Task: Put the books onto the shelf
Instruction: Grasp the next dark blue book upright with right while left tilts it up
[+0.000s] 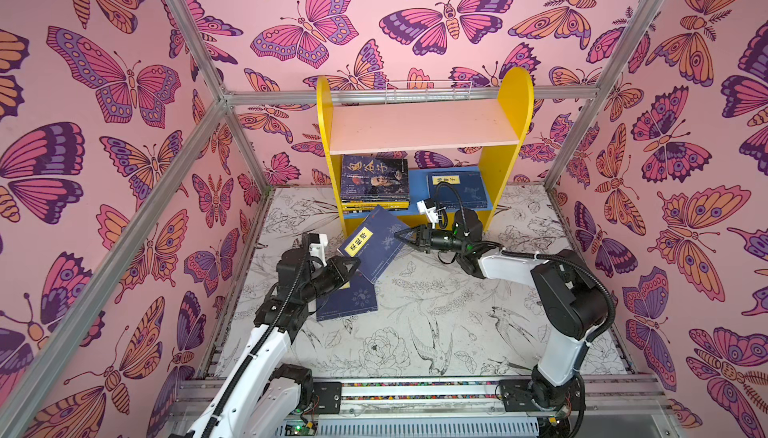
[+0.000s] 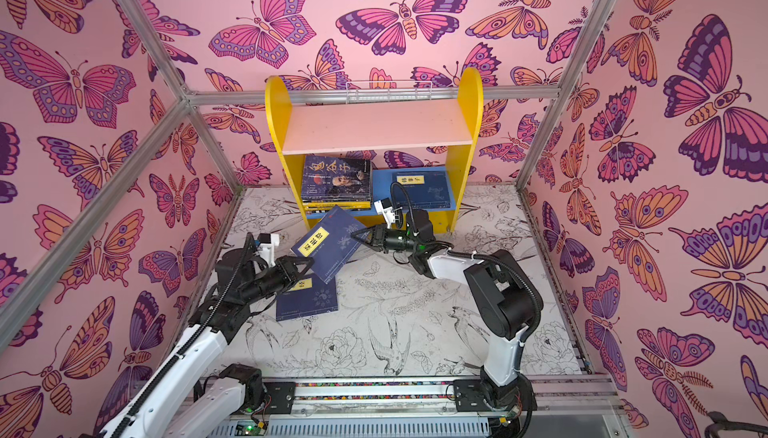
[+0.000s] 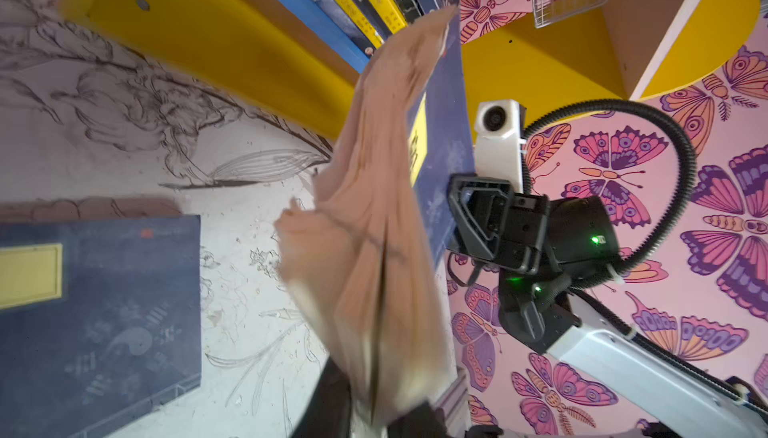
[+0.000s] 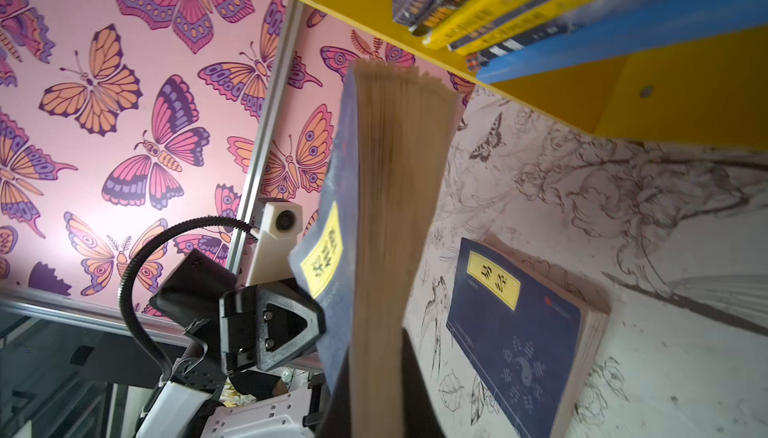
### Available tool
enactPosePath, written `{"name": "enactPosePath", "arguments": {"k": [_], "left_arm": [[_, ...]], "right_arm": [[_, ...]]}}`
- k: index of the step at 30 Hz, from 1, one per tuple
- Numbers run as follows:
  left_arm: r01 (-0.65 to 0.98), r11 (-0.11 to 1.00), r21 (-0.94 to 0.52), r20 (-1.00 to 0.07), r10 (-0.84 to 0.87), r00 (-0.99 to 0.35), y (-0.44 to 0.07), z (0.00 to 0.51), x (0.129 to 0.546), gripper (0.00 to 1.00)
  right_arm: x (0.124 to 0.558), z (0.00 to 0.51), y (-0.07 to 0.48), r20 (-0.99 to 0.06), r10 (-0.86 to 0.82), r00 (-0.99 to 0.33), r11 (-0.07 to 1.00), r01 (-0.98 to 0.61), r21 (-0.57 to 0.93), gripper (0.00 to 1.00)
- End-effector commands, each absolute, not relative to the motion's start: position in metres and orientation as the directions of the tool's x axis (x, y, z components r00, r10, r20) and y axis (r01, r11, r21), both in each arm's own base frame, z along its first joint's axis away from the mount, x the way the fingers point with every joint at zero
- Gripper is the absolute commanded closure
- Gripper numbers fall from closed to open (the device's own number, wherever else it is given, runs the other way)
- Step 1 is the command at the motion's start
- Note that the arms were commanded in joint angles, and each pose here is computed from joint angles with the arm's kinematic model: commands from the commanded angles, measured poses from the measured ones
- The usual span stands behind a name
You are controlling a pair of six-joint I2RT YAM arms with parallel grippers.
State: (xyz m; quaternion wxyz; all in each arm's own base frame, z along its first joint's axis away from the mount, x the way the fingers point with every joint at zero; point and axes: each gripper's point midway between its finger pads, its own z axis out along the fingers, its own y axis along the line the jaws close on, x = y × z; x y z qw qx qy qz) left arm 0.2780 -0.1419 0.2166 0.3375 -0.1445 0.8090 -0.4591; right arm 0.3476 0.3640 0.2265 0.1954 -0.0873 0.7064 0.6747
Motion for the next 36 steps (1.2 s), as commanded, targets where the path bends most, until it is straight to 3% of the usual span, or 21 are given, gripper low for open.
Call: {"name": "enactPosePath", "arguments": {"k": [1, 3, 6, 17, 24, 28, 32, 36], "left_arm": [[0.138, 0.483, -0.864, -0.437, -0.585, -0.684, -0.143, 0.234, 0.288, 0.46], [0.136, 0.448, -0.883, -0.415, -0.614, -0.672, -0.141, 0.234, 0.290, 0.29], [0.134, 0.413, -0.901, -0.390, -0.634, -0.667, -0.140, 0.233, 0.291, 0.18], [0.233, 0.314, -0.921, -0.385, -0.630, -0.674, -0.152, 0.250, 0.295, 0.16], [0.352, 0.262, -0.899, -0.435, -0.639, -0.635, -0.155, 0.286, 0.300, 0.34], [0.403, 0.234, -0.885, -0.450, -0.653, -0.609, -0.154, 0.303, 0.300, 0.43], [0.449, 0.210, -0.869, -0.466, -0.655, -0.595, -0.154, 0.320, 0.295, 0.59], [0.471, 0.215, -0.855, -0.483, -0.661, -0.574, -0.149, 0.330, 0.290, 0.67]], "right_arm": [[0.343, 0.276, 0.369, -0.456, 0.190, -0.869, -0.042, -0.471, 0.881, 1.00], [0.342, 0.286, 0.367, -0.471, 0.203, -0.858, -0.045, -0.489, 0.871, 1.00], [0.340, 0.300, 0.365, -0.487, 0.213, -0.847, -0.057, -0.508, 0.859, 1.00], [0.345, 0.319, 0.365, -0.439, 0.248, -0.864, -0.139, -0.480, 0.866, 1.00], [0.351, 0.309, 0.369, -0.402, 0.242, -0.883, -0.134, -0.441, 0.888, 1.00], [0.352, 0.297, 0.370, -0.399, 0.229, -0.888, -0.087, -0.427, 0.900, 1.00], [0.353, 0.281, 0.369, -0.409, 0.210, -0.888, -0.001, -0.419, 0.908, 1.00], [0.354, 0.270, 0.364, -0.422, 0.198, -0.885, 0.072, -0.416, 0.907, 1.00]]}}
